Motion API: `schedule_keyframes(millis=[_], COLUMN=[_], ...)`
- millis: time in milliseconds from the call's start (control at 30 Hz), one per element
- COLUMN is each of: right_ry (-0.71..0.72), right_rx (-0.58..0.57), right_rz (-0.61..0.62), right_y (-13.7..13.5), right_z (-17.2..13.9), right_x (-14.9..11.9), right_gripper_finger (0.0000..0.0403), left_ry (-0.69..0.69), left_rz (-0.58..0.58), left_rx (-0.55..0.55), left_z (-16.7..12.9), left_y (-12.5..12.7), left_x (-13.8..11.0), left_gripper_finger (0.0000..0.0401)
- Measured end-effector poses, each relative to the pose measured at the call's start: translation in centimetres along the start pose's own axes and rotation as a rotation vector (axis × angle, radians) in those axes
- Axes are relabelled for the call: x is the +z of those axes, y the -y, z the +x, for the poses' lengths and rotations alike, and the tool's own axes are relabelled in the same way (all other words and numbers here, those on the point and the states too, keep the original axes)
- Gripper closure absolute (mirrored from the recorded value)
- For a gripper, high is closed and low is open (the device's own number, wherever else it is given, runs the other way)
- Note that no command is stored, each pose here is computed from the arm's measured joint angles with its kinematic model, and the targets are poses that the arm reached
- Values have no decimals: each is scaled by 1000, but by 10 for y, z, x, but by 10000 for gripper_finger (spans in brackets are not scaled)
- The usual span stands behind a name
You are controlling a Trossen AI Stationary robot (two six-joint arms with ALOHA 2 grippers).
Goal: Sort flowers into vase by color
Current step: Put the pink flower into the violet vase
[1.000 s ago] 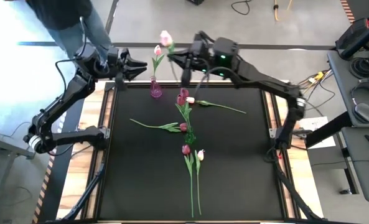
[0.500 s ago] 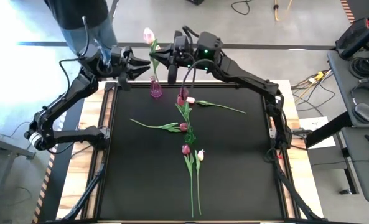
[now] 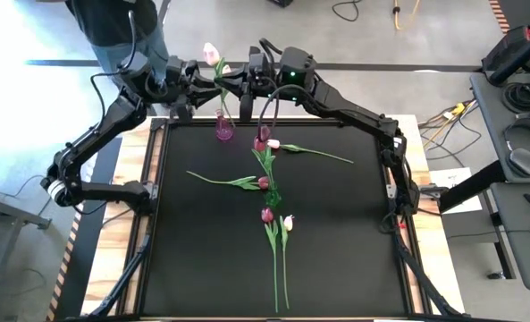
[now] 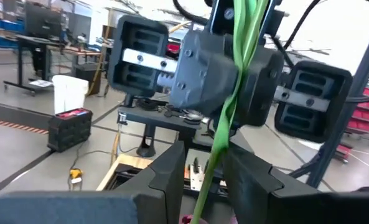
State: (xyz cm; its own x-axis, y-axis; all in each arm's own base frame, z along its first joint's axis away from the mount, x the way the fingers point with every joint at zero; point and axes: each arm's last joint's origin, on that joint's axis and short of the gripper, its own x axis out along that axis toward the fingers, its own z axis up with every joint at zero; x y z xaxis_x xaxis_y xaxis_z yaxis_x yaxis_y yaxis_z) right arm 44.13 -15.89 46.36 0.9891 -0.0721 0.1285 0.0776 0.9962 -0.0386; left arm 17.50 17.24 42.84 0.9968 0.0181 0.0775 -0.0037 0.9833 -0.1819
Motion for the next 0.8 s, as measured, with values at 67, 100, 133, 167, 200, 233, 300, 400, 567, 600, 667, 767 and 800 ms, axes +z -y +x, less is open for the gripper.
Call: schedule_keyframes(millis=[67,100,133,167,200,233,300,400,567,600,667,767,800], right_ry=[-4,-5,-5,-5,-5,-5,-4,-5,-10,-12,-14,-21,-30], right_rx=[0,-1,-7,-11,-19,-24,-26,-26,-83,-88,-94,-103,-105], right_rz=[-2,-9,-11,-12,-12,-12,-14,-14,-7,-19,-30,-31,-28], right_y=[0,0,0,0,0,0,1,1,2,2,2,2,2], right_z=[0,0,0,0,0,0,0,0,0,0,0,0,-1], right_x=[-1,-1,-1,-1,-1,-1,-1,-1,-1,-1,-2,-2,-1], right_gripper_finger=[390,390,390,390,390,390,390,390,390,390,383,356,343], left_ry=[-1,-1,0,-1,-1,1,1,-1,0,1,1,2,0], left_rz=[3,5,6,8,9,12,17,27,34,34,34,42,47], left_rx=[-12,-18,-23,-28,-32,-34,-41,-43,-28,-23,-22,-16,-13], left_z=[2,2,3,4,4,4,5,5,4,4,4,4,4], left_y=[0,0,0,0,0,0,1,1,0,0,0,0,0], left_x=[5,6,8,9,11,12,13,13,12,12,12,12,12], left_gripper_finger=[319,323,327,332,337,343,359,386,397,398,399,400,400])
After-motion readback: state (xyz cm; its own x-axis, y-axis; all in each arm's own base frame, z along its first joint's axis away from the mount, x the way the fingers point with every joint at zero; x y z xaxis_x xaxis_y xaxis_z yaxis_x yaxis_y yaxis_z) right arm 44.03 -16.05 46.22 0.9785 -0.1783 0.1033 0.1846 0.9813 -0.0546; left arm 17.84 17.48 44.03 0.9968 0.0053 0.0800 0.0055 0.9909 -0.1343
